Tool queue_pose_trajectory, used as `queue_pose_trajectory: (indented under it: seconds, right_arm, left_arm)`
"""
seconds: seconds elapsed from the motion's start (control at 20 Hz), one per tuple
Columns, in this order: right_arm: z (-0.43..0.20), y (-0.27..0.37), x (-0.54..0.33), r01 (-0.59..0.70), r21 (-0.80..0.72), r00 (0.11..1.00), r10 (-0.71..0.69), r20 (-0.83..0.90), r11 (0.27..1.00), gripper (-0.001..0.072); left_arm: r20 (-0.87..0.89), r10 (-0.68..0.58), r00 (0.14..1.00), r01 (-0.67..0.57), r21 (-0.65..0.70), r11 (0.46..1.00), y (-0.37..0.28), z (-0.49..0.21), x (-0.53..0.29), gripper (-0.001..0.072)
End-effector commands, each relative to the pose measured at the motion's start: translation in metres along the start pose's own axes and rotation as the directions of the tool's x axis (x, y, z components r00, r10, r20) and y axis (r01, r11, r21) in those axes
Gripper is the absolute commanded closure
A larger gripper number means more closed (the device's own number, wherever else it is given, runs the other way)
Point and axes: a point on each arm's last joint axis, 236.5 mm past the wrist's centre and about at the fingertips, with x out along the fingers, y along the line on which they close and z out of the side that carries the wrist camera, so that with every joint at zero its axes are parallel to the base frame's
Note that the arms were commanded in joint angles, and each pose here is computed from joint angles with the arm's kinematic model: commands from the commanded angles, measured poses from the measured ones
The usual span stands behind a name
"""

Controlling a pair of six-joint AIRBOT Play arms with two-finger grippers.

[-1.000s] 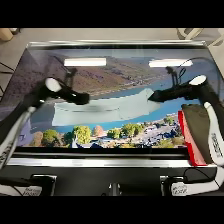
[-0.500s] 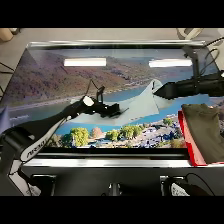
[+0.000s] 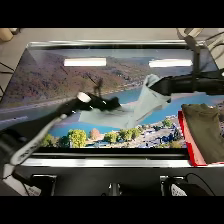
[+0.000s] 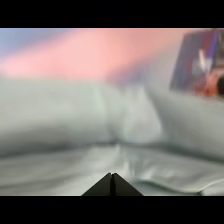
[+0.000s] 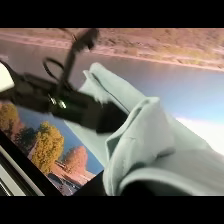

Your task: Fold the shirts.

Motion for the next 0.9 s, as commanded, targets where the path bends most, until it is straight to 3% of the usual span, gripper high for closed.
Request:
queue_pose_trajectory:
  seconds: [0.0, 0.25, 0.35, 0.45, 0.5, 0.55, 0.6, 0.75, 0.85]
  right_arm:
    - [0.011, 0.029, 0.059, -0.07, -0.055, 0.997, 0.071, 0.016, 0.996, 0.0698]
    - [-0.005, 0.08, 0.183, -0.283, 0.058, 0.959, 0.283, 0.011, 0.957, 0.0698]
    - [-0.031, 0.098, 0.229, -0.355, 0.135, 0.933, 0.36, -0.021, 0.925, 0.0697]
    - [-0.066, 0.097, 0.272, -0.341, 0.195, 0.929, 0.362, -0.08, 0.919, 0.0684]
    - [-0.086, 0.097, 0.289, -0.334, 0.231, 0.923, 0.367, -0.118, 0.914, 0.0487]
    - [-0.099, 0.095, 0.297, -0.332, 0.258, 0.915, 0.376, -0.145, 0.907, 0.015]
    - [-0.107, 0.093, 0.299, -0.338, 0.261, 0.907, 0.387, -0.167, 0.904, 0.0017]
    - [-0.096, 0.064, 0.266, -0.342, 0.228, 0.902, 0.386, -0.193, 0.912, 0.0027]
    - [-0.078, 0.018, 0.226, -0.267, 0.198, 0.932, 0.305, -0.195, 0.943, 0.0027]
  left_arm:
    - [0.215, 0.153, 0.965, -0.178, 0.101, 0.979, 0.028, 0.085, -0.125, 0.0684]
    - [0.512, 0.261, 0.818, -0.356, 0.094, 0.93, 0.034, 0.135, -0.331, 0.0683]
    - [0.571, 0.277, 0.772, -0.39, 0.083, 0.917, 0.025, 0.127, -0.38, 0.0683]
    - [0.607, 0.27, 0.747, -0.406, 0.096, 0.909, 0.01, 0.117, -0.406, 0.0682]
    - [0.617, 0.262, 0.742, -0.409, 0.107, 0.906, 0.002, 0.113, -0.412, 0.0683]
    - [0.62, 0.257, 0.742, -0.411, 0.117, 0.904, -0.004, 0.109, -0.415, 0.0683]
    - [0.614, 0.256, 0.746, -0.411, 0.122, 0.904, -0.006, 0.105, -0.415, 0.0683]
    - [0.591, 0.269, 0.76, -0.421, 0.133, 0.897, -0.001, 0.1, -0.41, 0.0683]
    - [0.585, 0.294, 0.756, -0.443, 0.127, 0.888, 0.008, 0.099, -0.409, 0.0683]
